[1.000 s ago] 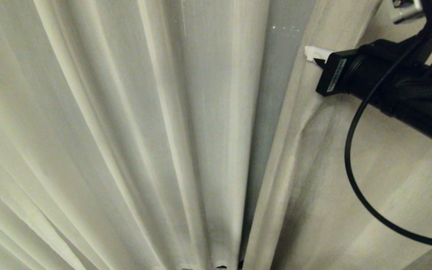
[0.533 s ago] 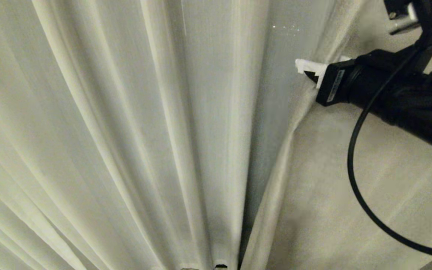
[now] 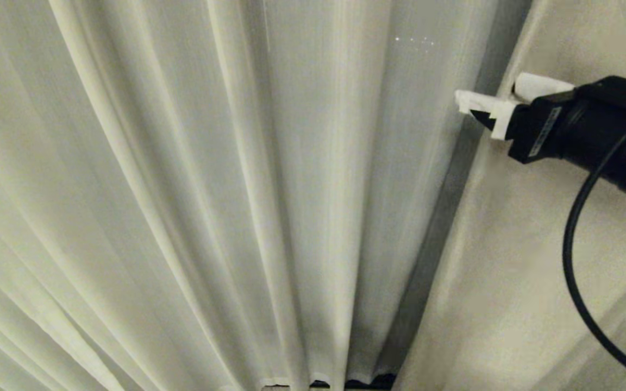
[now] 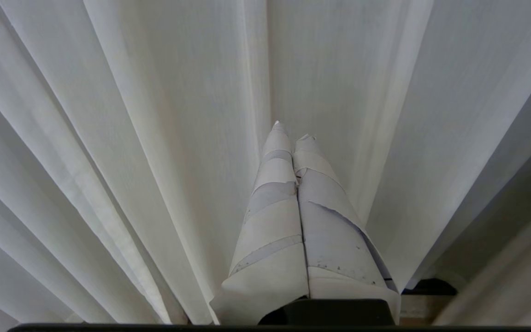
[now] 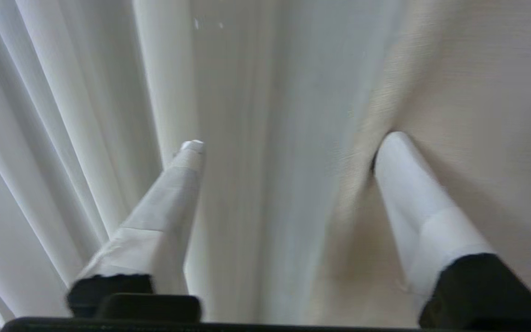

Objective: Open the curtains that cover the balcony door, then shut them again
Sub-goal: Close the outer curtains on both sides

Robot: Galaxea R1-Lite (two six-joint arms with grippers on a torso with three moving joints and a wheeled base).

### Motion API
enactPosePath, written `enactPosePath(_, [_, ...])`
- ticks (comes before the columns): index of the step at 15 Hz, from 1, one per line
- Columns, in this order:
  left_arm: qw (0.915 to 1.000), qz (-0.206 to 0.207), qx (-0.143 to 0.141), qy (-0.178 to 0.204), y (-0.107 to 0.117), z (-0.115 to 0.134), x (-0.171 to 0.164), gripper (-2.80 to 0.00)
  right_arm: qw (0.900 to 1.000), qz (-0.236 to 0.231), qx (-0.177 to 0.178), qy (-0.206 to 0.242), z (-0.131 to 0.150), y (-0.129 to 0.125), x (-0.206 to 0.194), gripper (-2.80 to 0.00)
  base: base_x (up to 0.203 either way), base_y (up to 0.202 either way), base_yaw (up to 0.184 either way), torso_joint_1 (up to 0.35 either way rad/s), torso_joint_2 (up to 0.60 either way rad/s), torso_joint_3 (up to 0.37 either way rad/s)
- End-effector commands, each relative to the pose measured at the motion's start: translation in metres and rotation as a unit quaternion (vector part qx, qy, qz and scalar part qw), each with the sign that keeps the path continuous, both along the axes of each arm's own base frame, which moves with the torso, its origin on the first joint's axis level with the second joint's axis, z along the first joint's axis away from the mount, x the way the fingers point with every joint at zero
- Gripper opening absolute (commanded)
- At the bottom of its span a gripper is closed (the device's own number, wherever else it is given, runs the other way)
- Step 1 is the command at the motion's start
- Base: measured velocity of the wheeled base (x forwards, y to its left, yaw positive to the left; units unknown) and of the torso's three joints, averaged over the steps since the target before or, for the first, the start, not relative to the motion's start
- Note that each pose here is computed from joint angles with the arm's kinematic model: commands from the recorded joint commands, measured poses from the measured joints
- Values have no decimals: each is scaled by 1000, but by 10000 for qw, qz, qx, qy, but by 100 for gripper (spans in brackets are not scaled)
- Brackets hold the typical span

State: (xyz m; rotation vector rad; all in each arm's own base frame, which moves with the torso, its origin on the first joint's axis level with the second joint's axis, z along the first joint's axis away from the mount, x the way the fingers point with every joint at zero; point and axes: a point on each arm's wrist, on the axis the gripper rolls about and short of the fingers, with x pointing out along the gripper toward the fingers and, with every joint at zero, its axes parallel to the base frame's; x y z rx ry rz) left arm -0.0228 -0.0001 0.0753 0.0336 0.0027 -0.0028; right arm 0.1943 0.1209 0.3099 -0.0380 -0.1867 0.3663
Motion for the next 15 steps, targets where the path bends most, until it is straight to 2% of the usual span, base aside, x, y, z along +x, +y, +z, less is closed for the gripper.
enactPosePath(1, [10000,3,1,2,0,0,0,-280,9996,-266,62,-88,2,-27,-22,0,0,0,0,0,0,0])
enactPosePath(5, [10000,0,1,2,0,0,0,-280,9968,-785,-34,151,-10,-68,-63,0,0,0,0,0,0,0])
enactPosePath(11, [10000,-2,1,2,0,0,0,-280,9890,-1306,-259,648,-81,-106,-133,0,0,0,0,0,0,0])
enactPosePath(13, [10000,2,1,2,0,0,0,-280,9870,-1372,-314,777,-94,-112,-151,0,0,0,0,0,0,0])
enactPosePath(14, [10000,2,1,2,0,0,0,-280,9860,-1384,-349,866,-99,-115,-159,-280,0,0,0,0,0,0])
enactPosePath(15, [10000,6,1,2,0,0,0,-280,9855,-1391,-362,902,-103,-116,-164,-280,0,0,0,0,0,0])
